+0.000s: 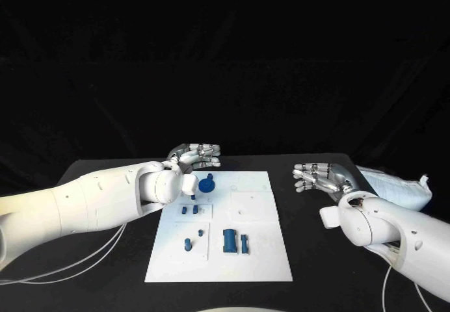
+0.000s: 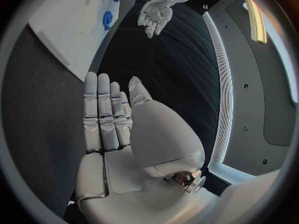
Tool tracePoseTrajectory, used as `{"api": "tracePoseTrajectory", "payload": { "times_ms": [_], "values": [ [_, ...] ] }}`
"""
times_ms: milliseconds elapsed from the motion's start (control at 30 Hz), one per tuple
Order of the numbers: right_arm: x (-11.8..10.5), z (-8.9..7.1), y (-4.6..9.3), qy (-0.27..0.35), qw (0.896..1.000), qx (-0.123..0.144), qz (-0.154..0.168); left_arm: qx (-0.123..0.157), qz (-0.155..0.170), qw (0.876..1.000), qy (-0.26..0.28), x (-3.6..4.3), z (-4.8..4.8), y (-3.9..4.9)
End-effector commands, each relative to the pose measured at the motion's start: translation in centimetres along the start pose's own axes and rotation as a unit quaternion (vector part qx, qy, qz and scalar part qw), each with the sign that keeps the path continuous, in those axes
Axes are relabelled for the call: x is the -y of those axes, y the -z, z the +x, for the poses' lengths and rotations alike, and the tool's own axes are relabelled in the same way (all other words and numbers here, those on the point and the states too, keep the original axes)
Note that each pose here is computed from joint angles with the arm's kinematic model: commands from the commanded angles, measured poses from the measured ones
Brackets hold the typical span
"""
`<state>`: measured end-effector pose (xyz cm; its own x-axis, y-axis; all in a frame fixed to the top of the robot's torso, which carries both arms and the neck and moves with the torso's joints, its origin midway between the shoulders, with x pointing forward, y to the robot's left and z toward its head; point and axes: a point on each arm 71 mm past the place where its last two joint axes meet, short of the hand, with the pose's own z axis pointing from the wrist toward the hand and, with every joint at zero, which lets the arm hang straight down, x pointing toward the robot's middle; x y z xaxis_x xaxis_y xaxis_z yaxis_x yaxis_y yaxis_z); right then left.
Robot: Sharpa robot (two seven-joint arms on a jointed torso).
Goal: Assemble the parts on the task board
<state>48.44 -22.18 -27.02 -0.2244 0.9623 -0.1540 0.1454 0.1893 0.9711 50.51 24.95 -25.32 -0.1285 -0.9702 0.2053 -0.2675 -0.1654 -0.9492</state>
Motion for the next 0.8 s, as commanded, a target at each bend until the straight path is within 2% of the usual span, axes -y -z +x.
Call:
{"api": "tracePoseTrajectory", "payload": {
  "times_ms": [33,333,367,433,633,800],
  "values": [
    [-0.4,0.0,-0.6,-0.062,0.997,-0.019,-0.048,0.021,0.025,0.999,0.016,-0.01,-0.64,-0.19],
    [-1.1,-0.5,-1.8,-0.089,0.993,-0.028,-0.068,0.021,0.049,0.998,0.023,0.09,-0.80,-0.21],
    [-0.5,-0.8,-1.7,-0.056,0.998,-0.002,-0.041,0.021,0.022,0.999,0.012,-0.29,-0.96,-0.19],
    [-0.6,-0.8,-1.7,-0.057,0.997,-0.001,-0.042,0.021,0.023,0.999,0.011,-0.29,-0.89,-0.17],
    [-1.5,-0.2,-1.2,-0.067,0.996,0.014,-0.056,0.029,0.034,0.999,-0.005,-0.30,0.25,0.26],
    [-2.9,0.9,-0.1,-0.081,0.993,0.044,-0.073,0.042,0.059,0.997,-0.033,-0.18,2.31,1.18]
  ]
}}
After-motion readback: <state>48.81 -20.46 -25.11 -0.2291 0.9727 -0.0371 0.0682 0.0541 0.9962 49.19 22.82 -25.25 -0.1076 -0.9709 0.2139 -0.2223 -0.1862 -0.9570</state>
